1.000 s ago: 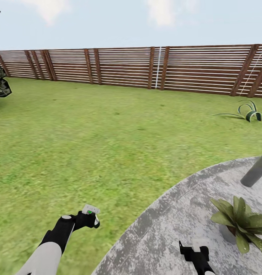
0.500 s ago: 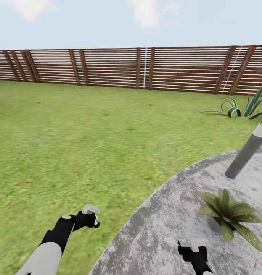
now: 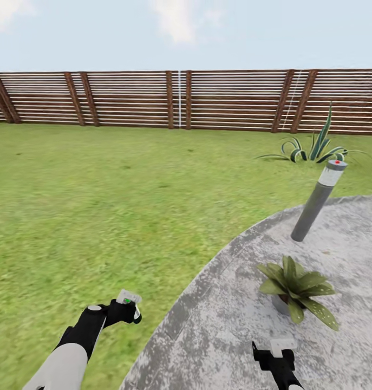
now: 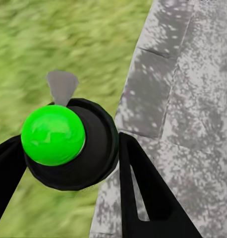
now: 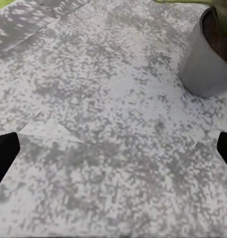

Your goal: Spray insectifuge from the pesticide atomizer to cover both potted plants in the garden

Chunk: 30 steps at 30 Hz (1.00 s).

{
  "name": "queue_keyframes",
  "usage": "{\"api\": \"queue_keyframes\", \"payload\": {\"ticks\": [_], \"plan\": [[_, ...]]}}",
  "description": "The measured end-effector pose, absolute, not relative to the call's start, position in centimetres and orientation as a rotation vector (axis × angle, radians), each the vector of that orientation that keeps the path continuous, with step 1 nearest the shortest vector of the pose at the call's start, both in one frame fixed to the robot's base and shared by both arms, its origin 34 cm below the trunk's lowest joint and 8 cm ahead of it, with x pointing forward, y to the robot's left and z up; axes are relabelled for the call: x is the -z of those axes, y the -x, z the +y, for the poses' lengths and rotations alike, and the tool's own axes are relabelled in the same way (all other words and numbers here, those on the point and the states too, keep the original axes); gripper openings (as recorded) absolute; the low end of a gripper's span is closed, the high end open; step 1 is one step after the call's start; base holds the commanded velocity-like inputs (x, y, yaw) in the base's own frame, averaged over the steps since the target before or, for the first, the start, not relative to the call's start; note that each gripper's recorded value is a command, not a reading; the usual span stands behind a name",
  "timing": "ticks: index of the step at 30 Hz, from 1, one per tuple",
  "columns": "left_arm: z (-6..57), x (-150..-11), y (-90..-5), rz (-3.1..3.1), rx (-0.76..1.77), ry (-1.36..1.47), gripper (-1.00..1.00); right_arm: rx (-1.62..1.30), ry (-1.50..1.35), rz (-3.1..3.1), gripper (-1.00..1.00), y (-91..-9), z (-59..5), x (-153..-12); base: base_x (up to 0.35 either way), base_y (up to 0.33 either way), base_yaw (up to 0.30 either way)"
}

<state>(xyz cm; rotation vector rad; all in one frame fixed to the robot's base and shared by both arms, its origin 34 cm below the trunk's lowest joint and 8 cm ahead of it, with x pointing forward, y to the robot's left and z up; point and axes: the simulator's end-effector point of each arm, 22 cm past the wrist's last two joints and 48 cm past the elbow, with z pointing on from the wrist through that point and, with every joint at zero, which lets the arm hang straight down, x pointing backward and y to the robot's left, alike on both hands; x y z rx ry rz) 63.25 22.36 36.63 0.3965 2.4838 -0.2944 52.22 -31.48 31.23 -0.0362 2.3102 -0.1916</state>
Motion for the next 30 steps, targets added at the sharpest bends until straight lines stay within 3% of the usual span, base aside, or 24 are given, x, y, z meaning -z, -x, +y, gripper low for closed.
{"api": "queue_keyframes", "payload": {"ticks": [20, 30], "plan": [[22.22, -36.69, -63.19, 2.487, 0.298, -0.4, -1.0, 0.191, 0.036, 2.309, 1.0, -52.23, -31.48, -31.28, 0.0, 0.002, -0.296], [22.14, -36.62, -63.08, 2.493, 0.301, -0.399, -1.0, 0.187, 0.038, 2.328, 1.0, -51.55, -31.3, -30.73, 0.017, 0.26, -0.298]]}}
